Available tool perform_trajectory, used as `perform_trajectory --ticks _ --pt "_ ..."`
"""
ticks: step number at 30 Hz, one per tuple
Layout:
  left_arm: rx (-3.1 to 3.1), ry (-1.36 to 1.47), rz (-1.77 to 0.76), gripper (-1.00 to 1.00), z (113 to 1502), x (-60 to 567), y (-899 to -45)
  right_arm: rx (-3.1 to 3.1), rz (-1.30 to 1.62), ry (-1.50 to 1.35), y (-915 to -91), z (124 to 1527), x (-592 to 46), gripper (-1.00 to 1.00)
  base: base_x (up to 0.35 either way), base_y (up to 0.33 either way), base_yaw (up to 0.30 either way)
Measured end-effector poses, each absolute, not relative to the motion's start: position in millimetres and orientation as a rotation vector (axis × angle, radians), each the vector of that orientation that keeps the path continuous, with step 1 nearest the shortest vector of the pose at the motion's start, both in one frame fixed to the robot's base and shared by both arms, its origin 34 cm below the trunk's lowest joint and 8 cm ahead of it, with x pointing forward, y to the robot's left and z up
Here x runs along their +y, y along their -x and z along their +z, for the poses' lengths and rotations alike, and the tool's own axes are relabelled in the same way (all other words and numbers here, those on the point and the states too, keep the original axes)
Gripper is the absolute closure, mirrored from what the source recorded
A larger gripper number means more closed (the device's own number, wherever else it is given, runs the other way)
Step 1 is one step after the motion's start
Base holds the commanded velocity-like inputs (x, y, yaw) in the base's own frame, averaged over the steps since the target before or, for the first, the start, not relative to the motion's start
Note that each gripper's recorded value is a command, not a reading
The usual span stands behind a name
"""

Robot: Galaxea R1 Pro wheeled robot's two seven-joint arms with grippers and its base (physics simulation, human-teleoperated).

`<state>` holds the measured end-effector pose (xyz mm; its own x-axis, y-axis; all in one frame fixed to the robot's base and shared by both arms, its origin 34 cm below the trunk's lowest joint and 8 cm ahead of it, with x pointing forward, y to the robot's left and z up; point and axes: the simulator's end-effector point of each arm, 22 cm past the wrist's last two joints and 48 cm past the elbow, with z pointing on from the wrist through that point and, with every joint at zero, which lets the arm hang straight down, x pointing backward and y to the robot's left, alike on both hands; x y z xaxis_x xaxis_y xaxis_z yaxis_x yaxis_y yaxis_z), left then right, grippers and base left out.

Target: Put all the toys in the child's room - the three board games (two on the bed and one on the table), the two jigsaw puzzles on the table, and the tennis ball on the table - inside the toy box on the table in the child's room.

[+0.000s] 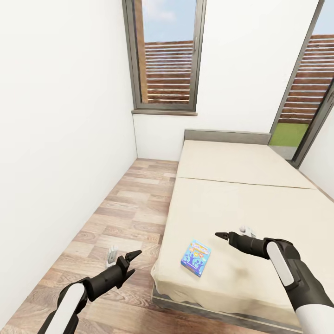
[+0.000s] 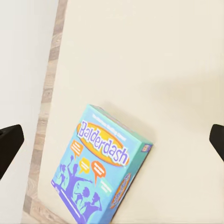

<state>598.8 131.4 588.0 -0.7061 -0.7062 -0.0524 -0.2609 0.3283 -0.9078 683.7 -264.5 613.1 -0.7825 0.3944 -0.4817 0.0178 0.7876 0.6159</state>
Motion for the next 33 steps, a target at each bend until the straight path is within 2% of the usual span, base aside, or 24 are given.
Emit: perform_trajectory --ticks 33 --pt "2.159 0.848 -1.348 -1.0 587.9 131.7 -598.7 2.388 0.812 -0.308 -679.7 607.1 -261.7 -1.0 0.0 0.0 0.0"
